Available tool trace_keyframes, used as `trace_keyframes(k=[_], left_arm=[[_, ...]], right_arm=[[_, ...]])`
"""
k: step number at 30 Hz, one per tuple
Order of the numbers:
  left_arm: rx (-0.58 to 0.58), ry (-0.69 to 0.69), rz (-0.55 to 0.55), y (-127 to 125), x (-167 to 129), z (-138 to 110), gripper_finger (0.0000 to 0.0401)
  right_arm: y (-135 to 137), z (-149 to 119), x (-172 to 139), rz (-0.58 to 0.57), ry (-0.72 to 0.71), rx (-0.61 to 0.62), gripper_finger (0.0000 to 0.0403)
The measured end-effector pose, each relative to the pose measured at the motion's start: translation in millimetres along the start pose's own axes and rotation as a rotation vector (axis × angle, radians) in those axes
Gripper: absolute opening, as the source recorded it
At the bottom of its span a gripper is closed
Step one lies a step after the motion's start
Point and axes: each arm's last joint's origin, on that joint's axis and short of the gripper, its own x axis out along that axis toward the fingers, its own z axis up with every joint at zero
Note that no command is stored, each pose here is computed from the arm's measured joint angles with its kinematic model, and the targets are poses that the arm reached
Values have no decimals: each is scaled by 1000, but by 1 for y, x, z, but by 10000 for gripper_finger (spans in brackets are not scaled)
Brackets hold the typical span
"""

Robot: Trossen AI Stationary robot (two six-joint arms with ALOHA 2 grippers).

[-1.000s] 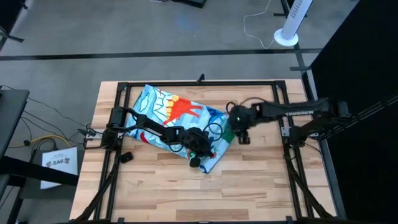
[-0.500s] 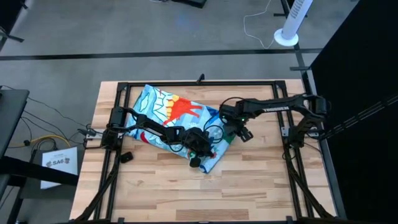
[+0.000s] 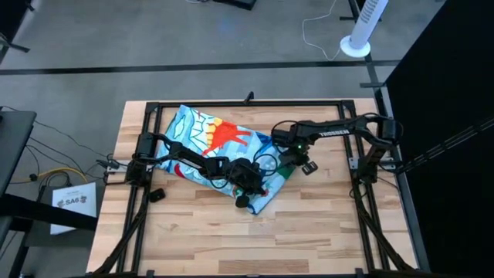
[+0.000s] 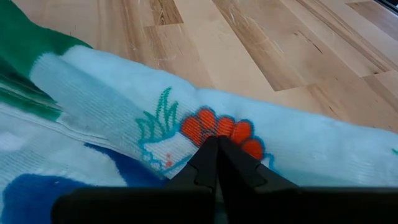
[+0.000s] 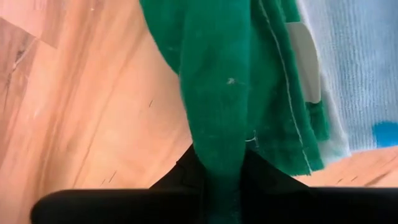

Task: Roll towel
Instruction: Roll the multicolor dinosaur print towel

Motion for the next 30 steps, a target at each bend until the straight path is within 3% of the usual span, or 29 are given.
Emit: trace_keyframes(k=[9,15,18,21,25,30], left_arm=[[-1,9,1,-1,0,-1,0],[-1,17,-5,-1,0,-1,0],[-1,18,-9,-1,0,-2,0],[-5,20,-11,-1,0,-2,0],[-6,21,-13,-1,0,-2,0],[-9,22,-13,-1,0,-2,0]], right_arm=[[-12,-4,-6,-19,-36,85,34],[-24,-1,-24,-65,-71,133,107],[-25,-3,-25,-35,-90,117,118],[-22,-5,-23,12,-80,90,95],[-22,-8,-22,56,-84,99,32],[-27,-11,-24,53,-99,194,31]])
